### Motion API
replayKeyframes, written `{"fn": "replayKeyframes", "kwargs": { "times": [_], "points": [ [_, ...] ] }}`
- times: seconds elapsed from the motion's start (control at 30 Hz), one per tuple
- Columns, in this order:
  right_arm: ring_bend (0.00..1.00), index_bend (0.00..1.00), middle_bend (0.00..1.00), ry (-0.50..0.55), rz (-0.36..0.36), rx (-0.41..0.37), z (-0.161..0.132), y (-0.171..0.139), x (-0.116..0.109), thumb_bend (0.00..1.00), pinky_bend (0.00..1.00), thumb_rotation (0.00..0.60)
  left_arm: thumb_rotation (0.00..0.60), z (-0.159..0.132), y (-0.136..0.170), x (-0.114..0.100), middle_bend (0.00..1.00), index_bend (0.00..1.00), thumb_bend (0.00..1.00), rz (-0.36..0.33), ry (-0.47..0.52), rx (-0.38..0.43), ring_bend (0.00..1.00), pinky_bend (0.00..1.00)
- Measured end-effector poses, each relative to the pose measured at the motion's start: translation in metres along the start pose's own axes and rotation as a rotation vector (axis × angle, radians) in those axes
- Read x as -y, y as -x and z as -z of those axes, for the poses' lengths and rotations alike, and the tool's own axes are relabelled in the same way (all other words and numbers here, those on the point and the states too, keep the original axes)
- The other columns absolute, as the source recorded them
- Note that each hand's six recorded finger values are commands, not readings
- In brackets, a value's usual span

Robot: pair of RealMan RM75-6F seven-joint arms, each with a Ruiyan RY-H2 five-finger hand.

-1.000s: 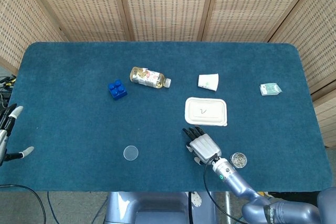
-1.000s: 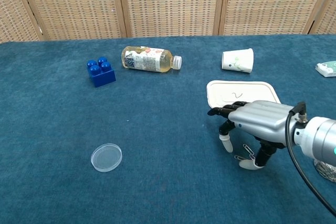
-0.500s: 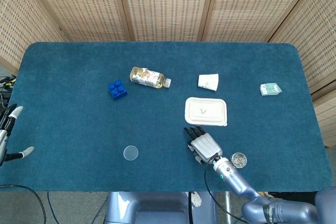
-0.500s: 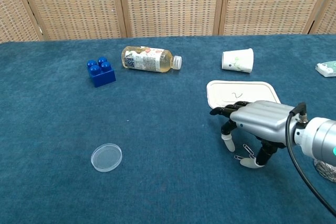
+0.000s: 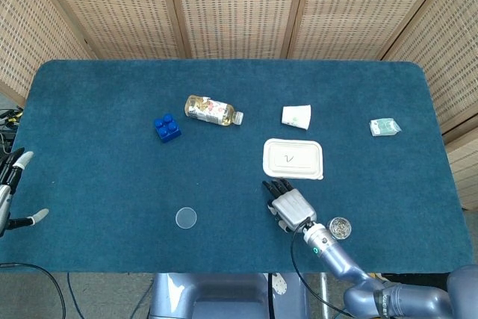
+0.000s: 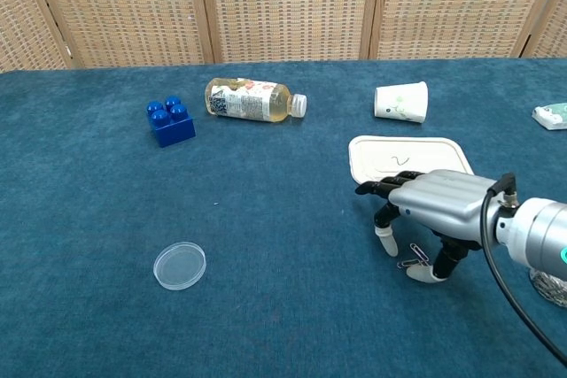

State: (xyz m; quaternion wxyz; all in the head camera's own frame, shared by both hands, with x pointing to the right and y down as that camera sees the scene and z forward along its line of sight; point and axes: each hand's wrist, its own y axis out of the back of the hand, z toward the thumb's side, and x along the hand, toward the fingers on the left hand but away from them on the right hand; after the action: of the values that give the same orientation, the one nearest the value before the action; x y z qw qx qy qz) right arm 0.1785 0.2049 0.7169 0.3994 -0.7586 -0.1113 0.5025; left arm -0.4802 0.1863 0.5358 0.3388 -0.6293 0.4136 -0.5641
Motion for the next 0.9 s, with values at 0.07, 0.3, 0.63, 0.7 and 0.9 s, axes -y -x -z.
{"fn": "replayKeyframes", "kwargs": {
  "times": [0.07, 0.3, 0.63, 0.7, 0.9],
  "points": [
    [0.00, 0.50, 0.01, -0.004, -0.003, 0.001, 0.000, 0.001, 0.001, 0.30, 0.01, 0.600, 0.600, 0.000, 0.000, 0.000, 0.00, 0.00, 0.00, 0.000, 0.000, 0.000, 0.00, 0.00],
    [0.00, 0.51, 0.01, -0.010, -0.010, 0.008, 0.002, 0.002, 0.003, 0.34, 0.01, 0.600, 0.600, 0.001, 0.000, 0.000, 0.00, 0.00, 0.00, 0.000, 0.002, -0.001, 0.00, 0.00],
    [0.00, 0.54, 0.02, -0.017, -0.023, 0.011, 0.004, 0.002, 0.008, 0.40, 0.01, 0.600, 0.600, 0.001, -0.001, -0.001, 0.00, 0.00, 0.00, 0.000, 0.004, -0.001, 0.00, 0.00],
    [0.00, 0.55, 0.02, -0.020, -0.025, 0.012, 0.005, 0.002, 0.009, 0.40, 0.01, 0.600, 0.600, 0.001, -0.001, -0.001, 0.00, 0.00, 0.00, 0.001, 0.004, -0.001, 0.00, 0.00],
    [0.00, 0.57, 0.02, -0.021, -0.025, 0.015, 0.007, 0.001, 0.012, 0.41, 0.01, 0.600, 0.600, 0.001, -0.001, -0.001, 0.00, 0.00, 0.00, -0.001, 0.005, -0.001, 0.00, 0.00]
  ]
}}
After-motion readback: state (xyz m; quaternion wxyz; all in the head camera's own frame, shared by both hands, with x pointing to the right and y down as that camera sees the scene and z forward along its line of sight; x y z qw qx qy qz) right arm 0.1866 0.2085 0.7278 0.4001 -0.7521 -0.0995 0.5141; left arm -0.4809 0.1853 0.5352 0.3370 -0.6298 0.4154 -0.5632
